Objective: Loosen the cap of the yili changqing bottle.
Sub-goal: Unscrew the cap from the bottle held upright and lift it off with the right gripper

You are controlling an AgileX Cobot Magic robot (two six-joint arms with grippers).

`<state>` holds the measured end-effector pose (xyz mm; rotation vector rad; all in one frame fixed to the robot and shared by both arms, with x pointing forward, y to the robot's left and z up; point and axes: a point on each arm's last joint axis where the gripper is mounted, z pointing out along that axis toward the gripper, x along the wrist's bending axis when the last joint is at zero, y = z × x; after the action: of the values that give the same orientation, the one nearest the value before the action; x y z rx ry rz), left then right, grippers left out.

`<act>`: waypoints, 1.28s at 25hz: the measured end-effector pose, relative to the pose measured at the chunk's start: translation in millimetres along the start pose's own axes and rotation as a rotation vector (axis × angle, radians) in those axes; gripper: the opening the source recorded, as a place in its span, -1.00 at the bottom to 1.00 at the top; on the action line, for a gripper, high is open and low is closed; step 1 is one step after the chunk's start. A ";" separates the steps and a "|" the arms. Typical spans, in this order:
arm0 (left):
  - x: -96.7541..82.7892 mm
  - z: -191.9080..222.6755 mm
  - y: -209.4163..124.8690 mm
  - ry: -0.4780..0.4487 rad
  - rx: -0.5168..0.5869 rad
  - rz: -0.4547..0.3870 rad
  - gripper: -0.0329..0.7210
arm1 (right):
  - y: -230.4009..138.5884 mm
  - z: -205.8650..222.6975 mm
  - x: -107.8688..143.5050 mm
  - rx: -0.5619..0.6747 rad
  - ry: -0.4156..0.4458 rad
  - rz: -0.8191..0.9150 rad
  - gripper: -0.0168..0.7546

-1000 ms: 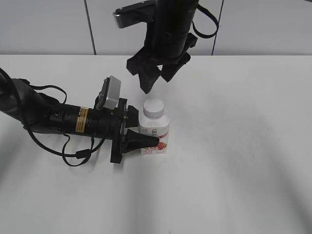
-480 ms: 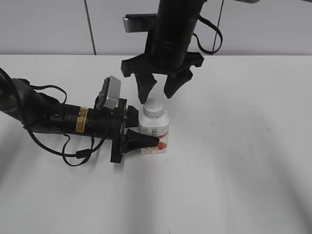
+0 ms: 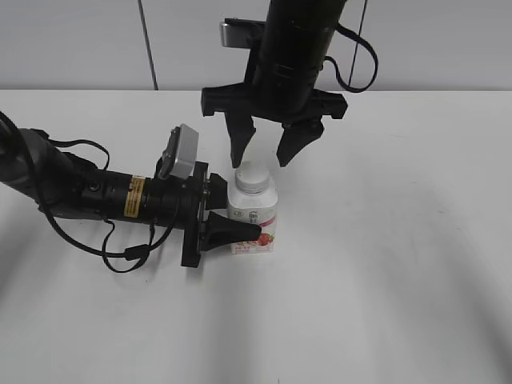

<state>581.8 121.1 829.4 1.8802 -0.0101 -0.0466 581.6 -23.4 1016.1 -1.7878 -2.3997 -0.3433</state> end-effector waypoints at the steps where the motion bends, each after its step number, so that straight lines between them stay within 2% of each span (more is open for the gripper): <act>1: 0.0 0.0 0.0 0.000 0.000 0.000 0.06 | 0.0 0.0 0.0 0.000 0.000 0.029 0.32; 10: 0.1 0.0 0.1 0.001 -0.001 -0.001 0.06 | 0.7 0.0 0.3 -0.008 0.004 0.166 0.32; 26: 0.1 0.0 0.1 0.002 -0.001 -0.001 0.06 | 4.0 -0.1 1.2 -0.043 0.017 0.180 0.32; 32: 0.2 0.0 0.1 0.002 -0.001 -0.001 0.06 | 3.8 22.4 -2.0 0.033 -0.003 0.196 0.32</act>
<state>582.0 121.1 829.5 1.8789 -0.0075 -0.0451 586.6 -18.5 994.4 -1.9876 -2.1939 -0.2767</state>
